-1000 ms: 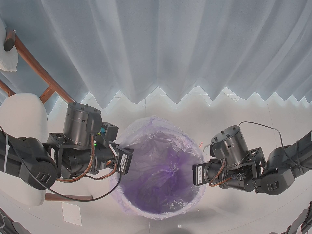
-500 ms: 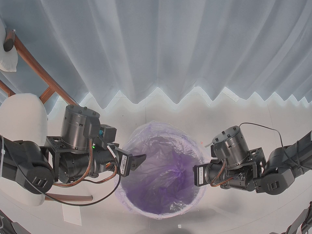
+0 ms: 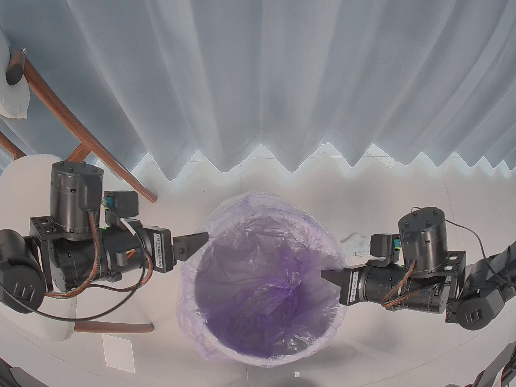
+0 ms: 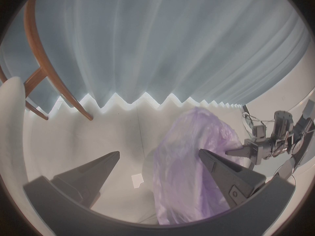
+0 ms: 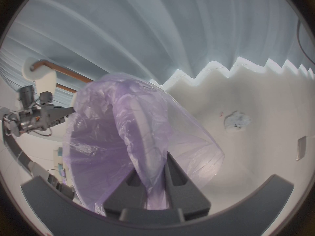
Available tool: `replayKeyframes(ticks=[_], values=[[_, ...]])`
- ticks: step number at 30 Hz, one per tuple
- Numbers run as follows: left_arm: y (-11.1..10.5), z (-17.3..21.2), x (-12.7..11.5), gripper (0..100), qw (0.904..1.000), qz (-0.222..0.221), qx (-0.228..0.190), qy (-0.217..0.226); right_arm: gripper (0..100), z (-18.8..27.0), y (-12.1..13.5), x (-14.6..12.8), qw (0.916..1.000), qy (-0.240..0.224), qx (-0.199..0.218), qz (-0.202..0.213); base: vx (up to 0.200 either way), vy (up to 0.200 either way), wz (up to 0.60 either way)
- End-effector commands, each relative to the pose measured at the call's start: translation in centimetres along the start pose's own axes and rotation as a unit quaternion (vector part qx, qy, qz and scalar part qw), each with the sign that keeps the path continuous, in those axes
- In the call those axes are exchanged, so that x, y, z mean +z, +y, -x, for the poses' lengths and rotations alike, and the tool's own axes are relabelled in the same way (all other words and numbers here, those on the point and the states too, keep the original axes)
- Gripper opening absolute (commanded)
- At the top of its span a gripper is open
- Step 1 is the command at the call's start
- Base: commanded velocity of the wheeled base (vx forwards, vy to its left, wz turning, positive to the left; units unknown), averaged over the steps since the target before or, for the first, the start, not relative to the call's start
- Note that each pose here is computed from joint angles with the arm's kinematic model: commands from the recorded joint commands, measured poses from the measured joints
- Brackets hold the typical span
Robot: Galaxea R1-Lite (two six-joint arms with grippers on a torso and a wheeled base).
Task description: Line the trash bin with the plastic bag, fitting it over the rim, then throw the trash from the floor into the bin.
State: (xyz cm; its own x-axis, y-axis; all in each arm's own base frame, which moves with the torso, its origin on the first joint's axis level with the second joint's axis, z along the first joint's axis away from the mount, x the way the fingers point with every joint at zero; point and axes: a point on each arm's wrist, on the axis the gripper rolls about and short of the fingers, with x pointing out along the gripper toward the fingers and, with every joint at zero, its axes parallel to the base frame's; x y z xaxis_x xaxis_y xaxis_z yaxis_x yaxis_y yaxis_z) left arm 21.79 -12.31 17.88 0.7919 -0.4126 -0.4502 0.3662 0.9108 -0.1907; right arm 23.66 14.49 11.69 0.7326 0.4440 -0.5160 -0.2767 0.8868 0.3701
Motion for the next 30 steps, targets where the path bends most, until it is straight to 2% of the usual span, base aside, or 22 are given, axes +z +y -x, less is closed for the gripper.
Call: replayKeyframes(ticks=[1,4,7,8,9,13,20,23,30], values=[[2.5,1.3,0.7,100,0.9992,0.027,0.017,-0.021,0,1.9,-0.4,-0.5,0.9988,-0.010,0.048,-0.004,0.000,0.000,0.00],[4.2,1.3,0.6,100,0.9977,0.056,0.029,-0.023,0,2.0,-0.5,-0.8,0.9979,-0.013,0.063,-0.004,0.000,0.000,0.00],[4.2,1.3,0.4,100,0.9944,0.101,-0.001,-0.032,0,2.0,-0.5,-0.9,0.9976,-0.019,0.067,-0.005,0.000,0.000,0.00],[4.2,1.3,0.4,100,0.9944,0.101,-0.001,-0.032,0,2.0,-0.5,-0.9,0.9976,-0.019,0.067,-0.005,0.000,0.000,0.00],[4.2,1.3,0.3,100,0.9903,0.133,-0.017,-0.036,0,2.0,-0.5,-0.9,0.9972,-0.025,0.070,-0.011,0.000,0.000,0.00],[3.7,1.3,0.0,100,0.9851,0.166,-0.031,-0.032,0,2.1,-0.6,-1.0,0.9971,-0.025,0.070,-0.016,0.000,0.000,0.00],[1.6,2.0,-1.5,100,0.9807,0.182,-0.070,-0.003,0,1.9,-0.4,-0.8,0.9969,-0.028,0.072,-0.016,0.000,0.000,0.00],[1.4,2.0,-2.5,100,0.9810,0.180,-0.071,0.014,0,1.8,-0.4,-0.7,0.9968,-0.029,0.073,-0.016,0.000,0.000,0.00],[1.7,1.4,-2.6,100,0.9811,0.182,-0.062,0.020,0,1.9,-0.1,-0.4,0.9962,-0.036,0.078,-0.014,0.000,0.000,0.00]])
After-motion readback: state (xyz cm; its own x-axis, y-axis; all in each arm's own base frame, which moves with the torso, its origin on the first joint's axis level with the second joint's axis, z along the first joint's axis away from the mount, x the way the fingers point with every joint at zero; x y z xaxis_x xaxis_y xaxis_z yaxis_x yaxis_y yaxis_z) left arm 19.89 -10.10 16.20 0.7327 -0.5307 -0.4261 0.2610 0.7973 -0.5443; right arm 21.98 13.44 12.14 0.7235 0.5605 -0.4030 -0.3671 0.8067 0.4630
